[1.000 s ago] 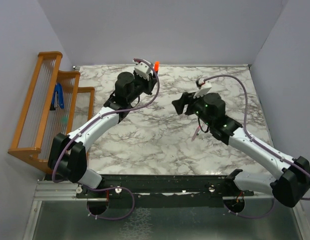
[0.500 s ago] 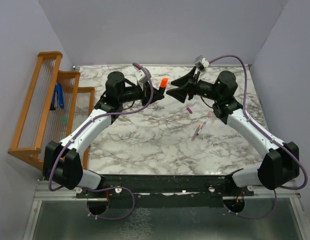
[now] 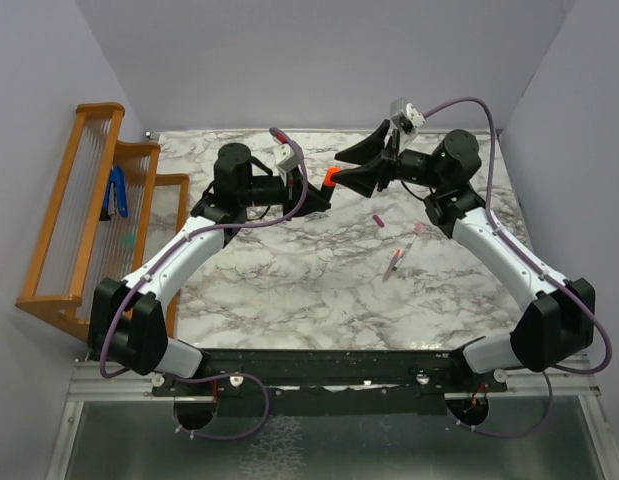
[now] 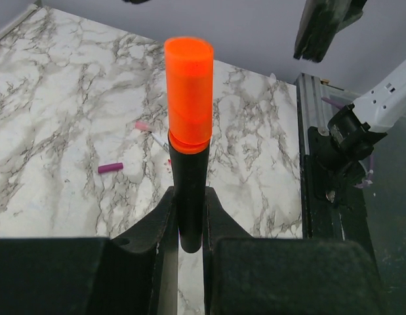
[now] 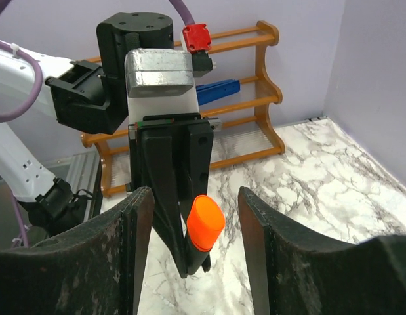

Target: Insert the pens into the pen caps

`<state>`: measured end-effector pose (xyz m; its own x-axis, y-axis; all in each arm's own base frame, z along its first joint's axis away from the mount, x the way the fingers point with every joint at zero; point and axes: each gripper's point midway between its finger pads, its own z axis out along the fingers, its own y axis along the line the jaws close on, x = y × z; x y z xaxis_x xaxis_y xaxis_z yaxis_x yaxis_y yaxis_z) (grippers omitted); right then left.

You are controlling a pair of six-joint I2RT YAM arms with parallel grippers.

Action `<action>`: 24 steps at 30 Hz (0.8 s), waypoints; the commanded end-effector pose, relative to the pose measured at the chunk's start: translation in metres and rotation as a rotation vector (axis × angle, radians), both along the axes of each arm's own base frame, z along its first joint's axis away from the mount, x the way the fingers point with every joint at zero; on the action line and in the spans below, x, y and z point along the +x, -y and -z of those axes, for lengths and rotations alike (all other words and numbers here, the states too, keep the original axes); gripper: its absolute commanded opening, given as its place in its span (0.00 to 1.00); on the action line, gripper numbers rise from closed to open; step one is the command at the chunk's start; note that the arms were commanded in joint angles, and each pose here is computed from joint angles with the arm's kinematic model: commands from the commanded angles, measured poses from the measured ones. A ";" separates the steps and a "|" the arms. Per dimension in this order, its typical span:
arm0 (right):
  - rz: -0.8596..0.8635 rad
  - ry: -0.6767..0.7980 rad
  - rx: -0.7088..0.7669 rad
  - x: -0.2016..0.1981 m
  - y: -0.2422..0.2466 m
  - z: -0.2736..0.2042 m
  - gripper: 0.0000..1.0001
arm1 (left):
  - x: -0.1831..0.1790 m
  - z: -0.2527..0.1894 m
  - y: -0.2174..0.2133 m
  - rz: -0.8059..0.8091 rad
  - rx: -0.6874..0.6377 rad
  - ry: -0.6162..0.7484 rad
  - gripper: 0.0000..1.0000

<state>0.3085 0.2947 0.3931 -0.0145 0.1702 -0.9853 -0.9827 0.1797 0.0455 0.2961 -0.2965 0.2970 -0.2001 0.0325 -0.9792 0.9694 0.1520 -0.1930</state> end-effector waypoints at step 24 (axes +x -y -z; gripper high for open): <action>-0.109 -0.041 -0.028 0.002 -0.010 0.011 0.28 | -0.002 -0.009 0.011 0.043 -0.023 0.027 0.00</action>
